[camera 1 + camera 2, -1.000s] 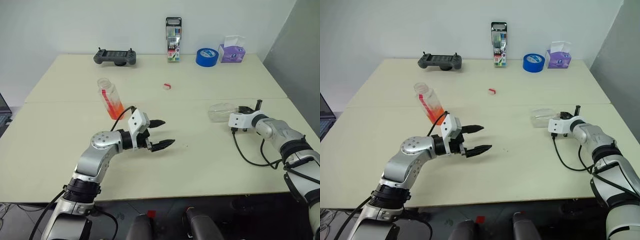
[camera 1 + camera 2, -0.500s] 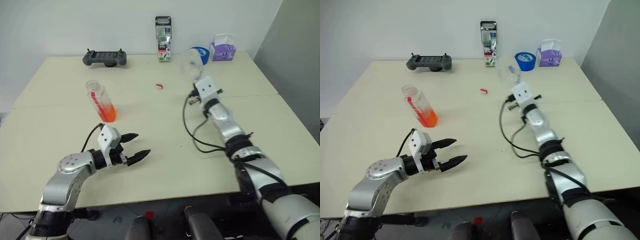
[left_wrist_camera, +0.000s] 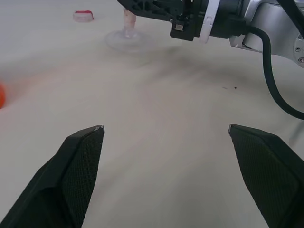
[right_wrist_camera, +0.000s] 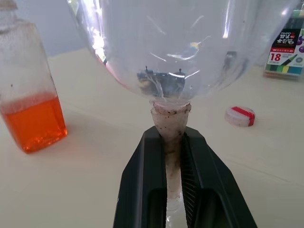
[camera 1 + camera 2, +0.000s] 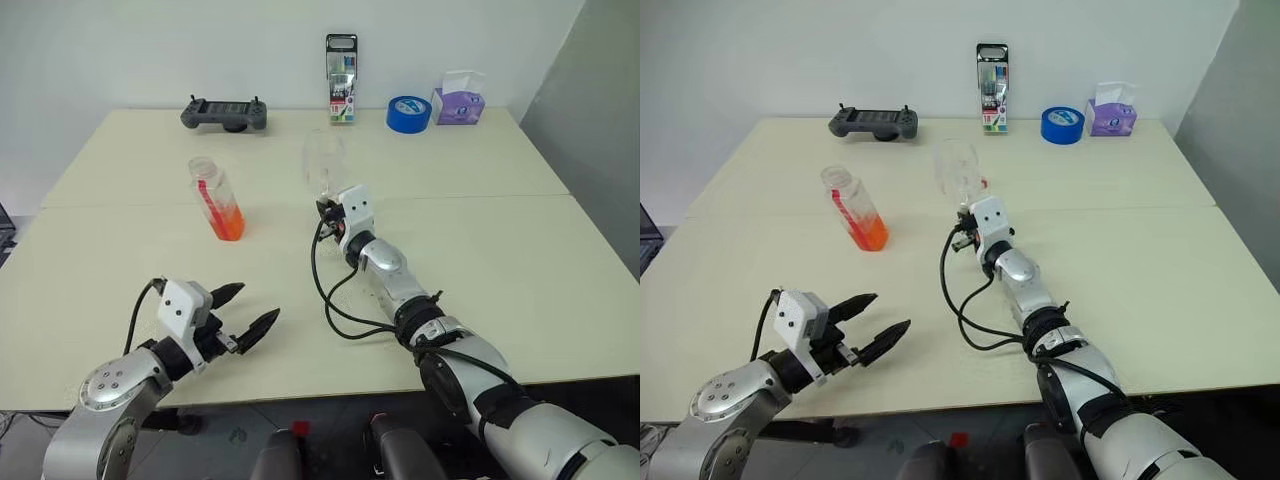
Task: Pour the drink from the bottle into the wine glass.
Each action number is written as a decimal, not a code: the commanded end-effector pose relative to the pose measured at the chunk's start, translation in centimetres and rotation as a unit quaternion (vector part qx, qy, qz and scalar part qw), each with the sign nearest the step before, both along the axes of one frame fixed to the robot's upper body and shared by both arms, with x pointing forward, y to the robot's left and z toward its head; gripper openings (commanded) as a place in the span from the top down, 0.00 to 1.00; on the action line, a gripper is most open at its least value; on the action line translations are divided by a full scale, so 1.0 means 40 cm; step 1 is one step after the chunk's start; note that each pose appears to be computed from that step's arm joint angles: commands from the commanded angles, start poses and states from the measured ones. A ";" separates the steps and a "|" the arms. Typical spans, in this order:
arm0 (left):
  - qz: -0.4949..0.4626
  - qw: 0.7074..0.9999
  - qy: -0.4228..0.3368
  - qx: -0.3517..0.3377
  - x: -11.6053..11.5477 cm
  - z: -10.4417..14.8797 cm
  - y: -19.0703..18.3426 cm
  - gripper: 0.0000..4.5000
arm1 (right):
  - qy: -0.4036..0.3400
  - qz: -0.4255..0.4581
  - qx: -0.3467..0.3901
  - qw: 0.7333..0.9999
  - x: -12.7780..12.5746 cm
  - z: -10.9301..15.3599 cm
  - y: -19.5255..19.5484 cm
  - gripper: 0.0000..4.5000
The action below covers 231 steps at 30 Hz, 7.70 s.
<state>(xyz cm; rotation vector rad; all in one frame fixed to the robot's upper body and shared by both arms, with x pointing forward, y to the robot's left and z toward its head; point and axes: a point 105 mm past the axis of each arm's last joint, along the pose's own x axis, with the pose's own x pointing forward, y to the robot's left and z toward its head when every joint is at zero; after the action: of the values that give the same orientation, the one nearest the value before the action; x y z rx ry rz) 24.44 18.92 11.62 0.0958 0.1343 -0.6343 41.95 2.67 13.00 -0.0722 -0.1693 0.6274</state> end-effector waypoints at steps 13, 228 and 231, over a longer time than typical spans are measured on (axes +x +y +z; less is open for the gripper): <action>-0.020 0.999 -0.039 0.015 0.026 0.052 0.009 0.00 | 0.021 0.010 0.021 1.000 -0.031 -0.047 0.026 0.97; -0.011 0.631 -0.467 0.619 0.524 0.535 -0.092 0.63 | -0.140 0.071 -0.020 0.987 -0.341 0.247 -0.302 0.00; -0.012 0.630 -0.468 0.620 0.524 0.535 -0.092 0.63 | -0.139 0.071 -0.021 0.988 -0.341 0.246 -0.303 0.00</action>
<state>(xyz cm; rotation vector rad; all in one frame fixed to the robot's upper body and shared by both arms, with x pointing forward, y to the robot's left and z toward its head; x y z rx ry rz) 45.88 15.39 30.15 1.7634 -0.4089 -0.3986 28.66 -9.02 21.88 -0.1706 -0.3937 0.7803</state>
